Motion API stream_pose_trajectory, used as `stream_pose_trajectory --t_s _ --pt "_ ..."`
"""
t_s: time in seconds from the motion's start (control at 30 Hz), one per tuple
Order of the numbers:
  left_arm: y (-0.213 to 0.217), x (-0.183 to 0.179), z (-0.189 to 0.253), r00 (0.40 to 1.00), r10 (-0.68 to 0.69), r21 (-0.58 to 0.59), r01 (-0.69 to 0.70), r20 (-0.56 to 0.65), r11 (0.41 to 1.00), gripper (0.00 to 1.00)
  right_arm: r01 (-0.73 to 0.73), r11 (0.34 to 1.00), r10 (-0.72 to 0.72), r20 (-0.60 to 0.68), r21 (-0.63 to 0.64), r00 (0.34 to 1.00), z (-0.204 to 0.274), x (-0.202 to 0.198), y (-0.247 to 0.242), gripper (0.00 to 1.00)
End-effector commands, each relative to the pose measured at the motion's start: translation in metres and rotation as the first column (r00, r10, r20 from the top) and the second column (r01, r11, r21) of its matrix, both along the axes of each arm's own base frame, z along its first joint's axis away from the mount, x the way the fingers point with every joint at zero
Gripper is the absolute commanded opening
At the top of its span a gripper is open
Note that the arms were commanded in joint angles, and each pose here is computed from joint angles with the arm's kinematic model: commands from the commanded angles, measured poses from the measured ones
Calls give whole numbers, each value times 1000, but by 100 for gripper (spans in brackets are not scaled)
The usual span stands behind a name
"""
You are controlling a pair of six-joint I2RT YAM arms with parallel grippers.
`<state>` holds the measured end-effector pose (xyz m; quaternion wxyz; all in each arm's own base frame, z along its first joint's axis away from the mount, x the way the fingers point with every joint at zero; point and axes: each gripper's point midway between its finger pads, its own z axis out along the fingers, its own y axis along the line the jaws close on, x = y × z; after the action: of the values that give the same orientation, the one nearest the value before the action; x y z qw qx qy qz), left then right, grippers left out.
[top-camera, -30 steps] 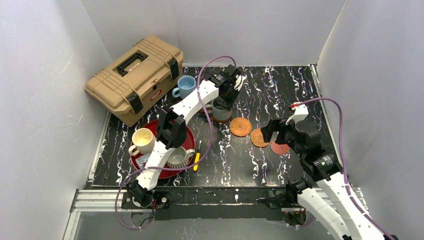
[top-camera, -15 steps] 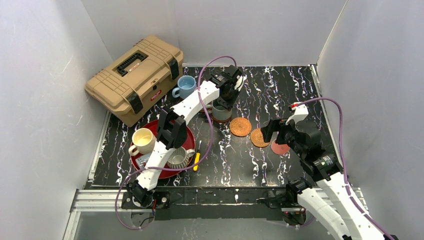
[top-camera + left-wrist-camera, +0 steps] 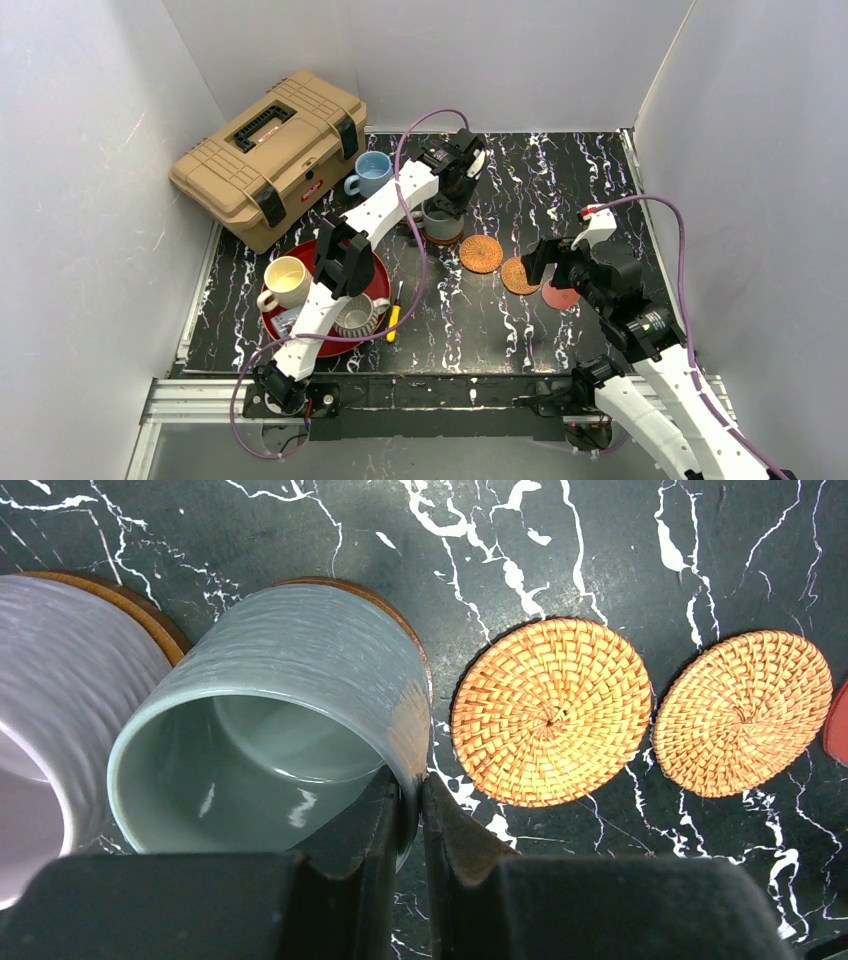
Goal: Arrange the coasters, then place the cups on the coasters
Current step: Place the cup on the coaster.
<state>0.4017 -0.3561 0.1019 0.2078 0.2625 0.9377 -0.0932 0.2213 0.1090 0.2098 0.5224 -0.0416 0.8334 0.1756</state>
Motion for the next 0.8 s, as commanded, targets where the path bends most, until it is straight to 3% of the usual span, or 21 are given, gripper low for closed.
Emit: stream_pose_trajectory --t_s 0.0,0.77 --pt "23 4 28 996 77 34 -79 37 996 0 -11 1000 10 27 18 1000 5 3 4 98" --pt "30 -4 13 997 80 91 -78 -12 993 0 -13 1000 12 25 18 1000 4 3 5 98"
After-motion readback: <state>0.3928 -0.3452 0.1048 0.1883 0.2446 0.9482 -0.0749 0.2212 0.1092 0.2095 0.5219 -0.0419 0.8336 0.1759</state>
